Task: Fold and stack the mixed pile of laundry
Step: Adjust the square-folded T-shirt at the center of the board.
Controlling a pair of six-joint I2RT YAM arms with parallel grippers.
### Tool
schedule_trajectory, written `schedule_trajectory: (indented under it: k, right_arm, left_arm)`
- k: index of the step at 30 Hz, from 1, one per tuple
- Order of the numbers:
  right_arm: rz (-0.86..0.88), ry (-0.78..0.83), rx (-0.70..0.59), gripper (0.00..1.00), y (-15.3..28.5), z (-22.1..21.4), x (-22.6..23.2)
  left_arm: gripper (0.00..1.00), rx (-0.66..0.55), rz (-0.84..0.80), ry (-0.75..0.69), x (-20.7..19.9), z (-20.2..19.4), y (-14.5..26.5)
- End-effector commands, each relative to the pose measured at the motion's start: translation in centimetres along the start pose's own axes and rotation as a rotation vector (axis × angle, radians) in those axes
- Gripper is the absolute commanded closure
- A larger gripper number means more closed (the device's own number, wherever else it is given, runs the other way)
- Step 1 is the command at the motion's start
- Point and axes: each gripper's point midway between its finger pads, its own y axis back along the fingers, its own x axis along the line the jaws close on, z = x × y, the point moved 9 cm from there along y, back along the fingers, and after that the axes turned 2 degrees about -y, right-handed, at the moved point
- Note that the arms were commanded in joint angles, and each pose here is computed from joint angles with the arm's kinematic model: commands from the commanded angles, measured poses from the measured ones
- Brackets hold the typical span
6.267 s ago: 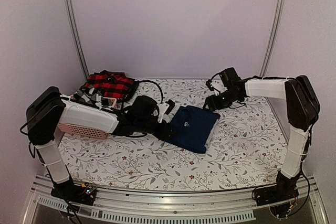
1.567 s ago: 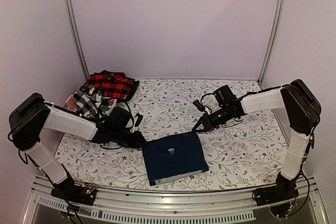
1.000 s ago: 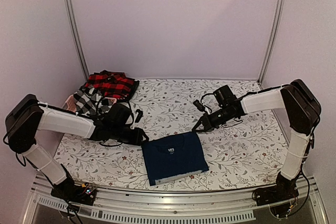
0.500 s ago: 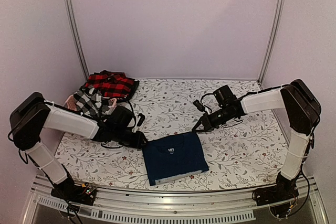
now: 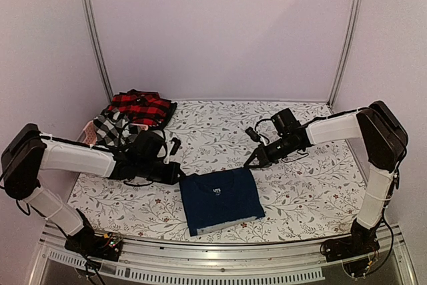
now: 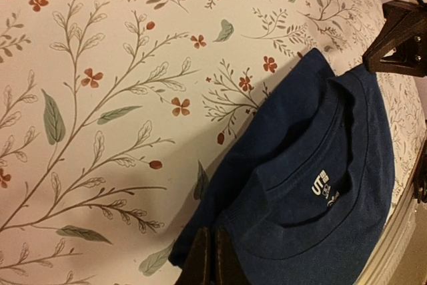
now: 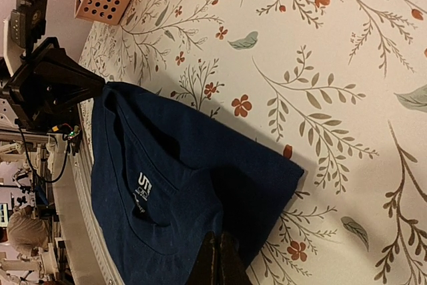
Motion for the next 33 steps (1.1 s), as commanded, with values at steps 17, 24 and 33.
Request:
schedule_trajectory:
  k: [17, 24, 33]
  right_arm:
    - [-0.099, 0.013, 0.058, 1.0, -4.9, 0.8, -3.4]
    - [-0.108, -0.017, 0.096, 1.0, -6.0, -0.5, -4.1]
    - [-0.124, -0.014, 0.076, 1.0, -5.1, -0.4, -3.5]
  left_arm:
    - [0.81, 0.11, 0.218, 0.07, 3.2, -3.7, -1.2]
    - [0.43, 0.092, 0.195, 0.144, 2.8, -3.7, 0.0]
    - [0.6, 0.109, 0.027, 0.226, 2.0, -4.8, -1.2]
